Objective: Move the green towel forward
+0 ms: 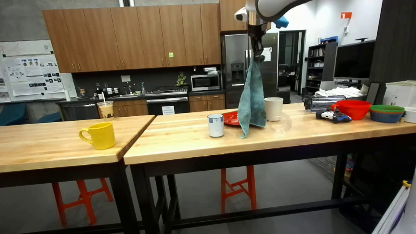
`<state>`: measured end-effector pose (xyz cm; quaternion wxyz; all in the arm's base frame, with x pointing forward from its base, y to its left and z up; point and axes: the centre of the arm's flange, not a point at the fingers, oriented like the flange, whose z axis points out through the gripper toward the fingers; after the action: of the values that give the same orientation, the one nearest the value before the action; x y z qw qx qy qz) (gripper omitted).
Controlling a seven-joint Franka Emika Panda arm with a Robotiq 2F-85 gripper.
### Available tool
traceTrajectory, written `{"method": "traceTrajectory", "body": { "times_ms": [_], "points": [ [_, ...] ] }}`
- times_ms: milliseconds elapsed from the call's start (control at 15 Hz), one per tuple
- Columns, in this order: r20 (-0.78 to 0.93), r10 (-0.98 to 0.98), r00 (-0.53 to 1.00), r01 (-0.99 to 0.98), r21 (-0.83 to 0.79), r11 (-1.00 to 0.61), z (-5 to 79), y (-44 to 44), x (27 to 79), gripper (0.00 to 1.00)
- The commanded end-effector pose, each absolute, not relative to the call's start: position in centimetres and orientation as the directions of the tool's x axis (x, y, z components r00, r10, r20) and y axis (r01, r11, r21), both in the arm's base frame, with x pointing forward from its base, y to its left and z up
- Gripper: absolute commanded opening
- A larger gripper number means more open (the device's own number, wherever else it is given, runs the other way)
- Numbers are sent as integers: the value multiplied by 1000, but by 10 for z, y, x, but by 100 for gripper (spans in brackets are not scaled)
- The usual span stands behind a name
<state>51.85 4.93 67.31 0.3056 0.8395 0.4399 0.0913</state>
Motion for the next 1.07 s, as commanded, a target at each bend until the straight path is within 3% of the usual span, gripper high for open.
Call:
{"method": "traceTrajectory", "body": {
  "times_ms": [0, 1000],
  "points": [
    [-165, 778, 606, 723, 522, -453, 638, 26, 518, 1],
    [-319, 642, 697, 677, 588, -443, 590, -22, 548, 1]
  ]
}}
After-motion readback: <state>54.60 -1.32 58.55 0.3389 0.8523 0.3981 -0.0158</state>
